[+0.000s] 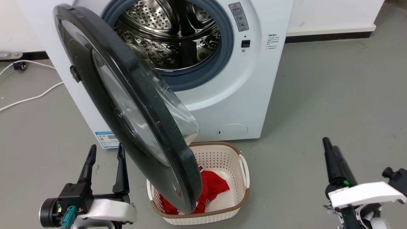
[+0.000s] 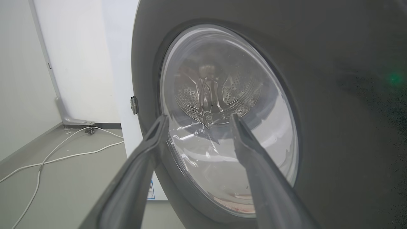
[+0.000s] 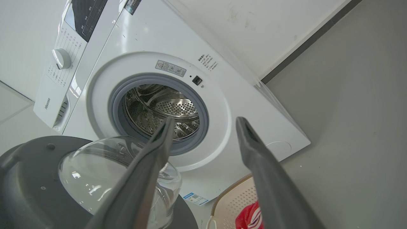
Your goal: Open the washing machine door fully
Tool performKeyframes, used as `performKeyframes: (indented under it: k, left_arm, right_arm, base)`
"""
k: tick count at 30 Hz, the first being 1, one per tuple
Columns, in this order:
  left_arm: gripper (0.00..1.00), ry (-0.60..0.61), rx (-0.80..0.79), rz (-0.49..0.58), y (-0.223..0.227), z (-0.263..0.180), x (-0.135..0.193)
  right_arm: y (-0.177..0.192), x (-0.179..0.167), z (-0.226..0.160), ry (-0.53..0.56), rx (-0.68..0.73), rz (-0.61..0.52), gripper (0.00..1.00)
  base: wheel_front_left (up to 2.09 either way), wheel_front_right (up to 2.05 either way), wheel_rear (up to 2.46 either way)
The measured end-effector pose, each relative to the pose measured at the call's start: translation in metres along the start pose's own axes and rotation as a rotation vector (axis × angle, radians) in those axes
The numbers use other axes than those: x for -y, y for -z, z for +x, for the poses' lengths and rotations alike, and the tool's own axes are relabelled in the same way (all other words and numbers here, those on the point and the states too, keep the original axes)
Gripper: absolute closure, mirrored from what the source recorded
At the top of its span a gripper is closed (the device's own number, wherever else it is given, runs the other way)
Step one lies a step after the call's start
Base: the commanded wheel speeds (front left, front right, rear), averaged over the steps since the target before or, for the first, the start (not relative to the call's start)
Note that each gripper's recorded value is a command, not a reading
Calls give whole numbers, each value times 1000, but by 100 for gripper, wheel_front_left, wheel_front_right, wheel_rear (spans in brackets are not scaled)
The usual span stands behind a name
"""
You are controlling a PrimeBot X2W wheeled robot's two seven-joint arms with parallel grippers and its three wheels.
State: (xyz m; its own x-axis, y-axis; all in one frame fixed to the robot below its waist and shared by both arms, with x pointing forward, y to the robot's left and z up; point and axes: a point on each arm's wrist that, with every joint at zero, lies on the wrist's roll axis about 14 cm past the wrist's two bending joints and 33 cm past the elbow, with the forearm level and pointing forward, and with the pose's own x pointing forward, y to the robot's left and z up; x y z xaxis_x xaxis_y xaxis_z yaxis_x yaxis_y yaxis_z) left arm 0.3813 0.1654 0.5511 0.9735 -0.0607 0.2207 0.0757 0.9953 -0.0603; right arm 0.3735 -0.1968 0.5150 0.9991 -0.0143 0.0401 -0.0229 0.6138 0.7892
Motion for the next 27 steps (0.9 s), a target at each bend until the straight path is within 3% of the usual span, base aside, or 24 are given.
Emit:
performKeyframes:
  k: [9,16,22,27]
  left_arm:
    - [0,4,9,7,-2,2,1]
    - [0,-4,8,8,-2,3,-2]
    - [0,-6,12,11,-3,4,-3]
    - [0,-6,12,13,-3,4,-3]
  right_arm:
    - [-50,1,-10,3,218,-343,0]
    - [-72,-47,-12,-117,311,-729,0]
    - [-57,-63,-19,-162,279,-979,0]
    - [-34,-43,-24,-131,179,-1024,0]
  base:
    - [0,0,0]
    - [0,0,0]
    - [0,0,0]
    - [0,0,0]
